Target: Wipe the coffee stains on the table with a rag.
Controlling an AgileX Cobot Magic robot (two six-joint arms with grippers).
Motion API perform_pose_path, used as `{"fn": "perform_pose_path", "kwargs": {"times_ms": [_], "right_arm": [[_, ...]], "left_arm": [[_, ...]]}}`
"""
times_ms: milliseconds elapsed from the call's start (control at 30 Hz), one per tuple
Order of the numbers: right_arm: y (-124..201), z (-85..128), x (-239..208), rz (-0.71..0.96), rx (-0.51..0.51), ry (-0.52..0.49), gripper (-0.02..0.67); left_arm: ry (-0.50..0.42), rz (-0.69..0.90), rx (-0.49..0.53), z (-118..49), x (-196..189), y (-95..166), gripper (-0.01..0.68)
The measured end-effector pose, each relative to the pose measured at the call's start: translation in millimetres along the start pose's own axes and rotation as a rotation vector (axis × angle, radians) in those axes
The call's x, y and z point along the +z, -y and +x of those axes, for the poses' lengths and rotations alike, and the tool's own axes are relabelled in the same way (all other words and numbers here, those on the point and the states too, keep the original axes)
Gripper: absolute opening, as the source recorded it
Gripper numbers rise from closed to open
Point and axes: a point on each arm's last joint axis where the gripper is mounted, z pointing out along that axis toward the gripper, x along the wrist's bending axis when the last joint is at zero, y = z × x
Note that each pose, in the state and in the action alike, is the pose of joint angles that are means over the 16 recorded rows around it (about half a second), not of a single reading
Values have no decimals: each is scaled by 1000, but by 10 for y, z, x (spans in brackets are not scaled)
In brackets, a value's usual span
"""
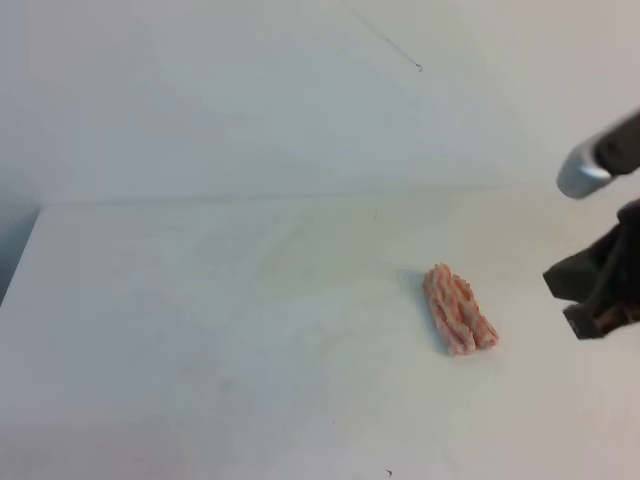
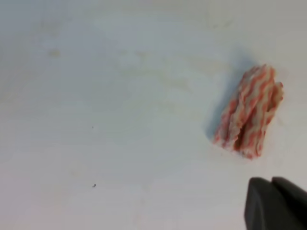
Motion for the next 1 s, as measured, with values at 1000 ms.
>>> {"fn": "perform_pose_path", "kwargs": {"times_ms": [1000], "right_arm": [[1392, 238, -574, -567, 114, 234, 0]], "left_arm": [[0, 0, 0, -4, -1, -6, -1]]}}
